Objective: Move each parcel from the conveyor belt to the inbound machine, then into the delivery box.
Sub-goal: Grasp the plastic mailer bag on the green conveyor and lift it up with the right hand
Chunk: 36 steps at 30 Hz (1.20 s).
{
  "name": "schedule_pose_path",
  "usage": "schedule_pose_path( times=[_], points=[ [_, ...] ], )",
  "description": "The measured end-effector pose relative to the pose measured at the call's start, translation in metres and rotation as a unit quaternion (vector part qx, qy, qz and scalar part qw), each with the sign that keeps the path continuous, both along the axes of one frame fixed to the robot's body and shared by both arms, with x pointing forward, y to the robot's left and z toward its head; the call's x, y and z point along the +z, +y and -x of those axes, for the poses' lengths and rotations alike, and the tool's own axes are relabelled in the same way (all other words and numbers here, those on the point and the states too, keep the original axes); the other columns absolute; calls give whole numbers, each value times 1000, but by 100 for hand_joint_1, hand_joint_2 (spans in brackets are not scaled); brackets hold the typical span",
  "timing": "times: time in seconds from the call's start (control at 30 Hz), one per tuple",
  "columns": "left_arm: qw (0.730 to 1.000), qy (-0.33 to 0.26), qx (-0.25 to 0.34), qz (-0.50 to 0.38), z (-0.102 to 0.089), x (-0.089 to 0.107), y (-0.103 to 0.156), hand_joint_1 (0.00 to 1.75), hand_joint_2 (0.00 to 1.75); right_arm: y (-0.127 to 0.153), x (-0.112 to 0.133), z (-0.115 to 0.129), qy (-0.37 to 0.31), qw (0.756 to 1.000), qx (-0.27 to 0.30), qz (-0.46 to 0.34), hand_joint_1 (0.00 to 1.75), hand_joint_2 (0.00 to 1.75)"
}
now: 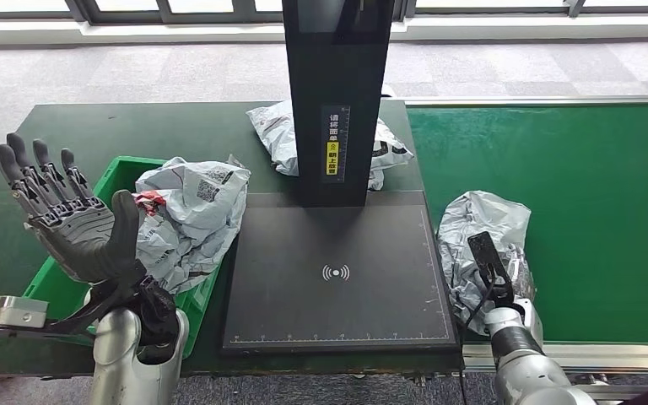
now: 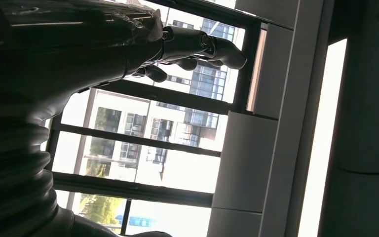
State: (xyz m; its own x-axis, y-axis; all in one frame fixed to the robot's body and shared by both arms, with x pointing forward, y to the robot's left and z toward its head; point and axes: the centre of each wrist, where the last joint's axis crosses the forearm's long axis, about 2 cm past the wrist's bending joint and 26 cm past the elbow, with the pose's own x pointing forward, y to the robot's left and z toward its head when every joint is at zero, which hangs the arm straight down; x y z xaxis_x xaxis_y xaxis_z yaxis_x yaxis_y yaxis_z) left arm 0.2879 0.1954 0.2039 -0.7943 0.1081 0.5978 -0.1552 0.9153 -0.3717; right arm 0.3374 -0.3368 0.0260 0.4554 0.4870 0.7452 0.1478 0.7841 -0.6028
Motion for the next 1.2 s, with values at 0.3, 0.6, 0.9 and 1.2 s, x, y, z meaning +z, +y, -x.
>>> schedule_pose_path(
  times=[0.3, 0.6, 0.9, 1.2],
  points=[
    [1000, -1, -2, -1, -1, 1, -1, 0, 175, 4, 0, -2, 62, 998, 13, -28, 175, 175],
    [1000, 3, -1, -2, -1, 0, -3, 0, 175, 6, 5, -9, 83, 995, 26, -55, 175, 175],
    [1000, 3, 1, -2, -1, 0, -3, 0, 175, 6, 5, -9, 83, 994, 27, -58, 175, 175],
    [1000, 1, 2, -3, -1, 1, -3, 0, 175, 6, 5, -9, 81, 994, 27, -62, 175, 175]
  ],
)
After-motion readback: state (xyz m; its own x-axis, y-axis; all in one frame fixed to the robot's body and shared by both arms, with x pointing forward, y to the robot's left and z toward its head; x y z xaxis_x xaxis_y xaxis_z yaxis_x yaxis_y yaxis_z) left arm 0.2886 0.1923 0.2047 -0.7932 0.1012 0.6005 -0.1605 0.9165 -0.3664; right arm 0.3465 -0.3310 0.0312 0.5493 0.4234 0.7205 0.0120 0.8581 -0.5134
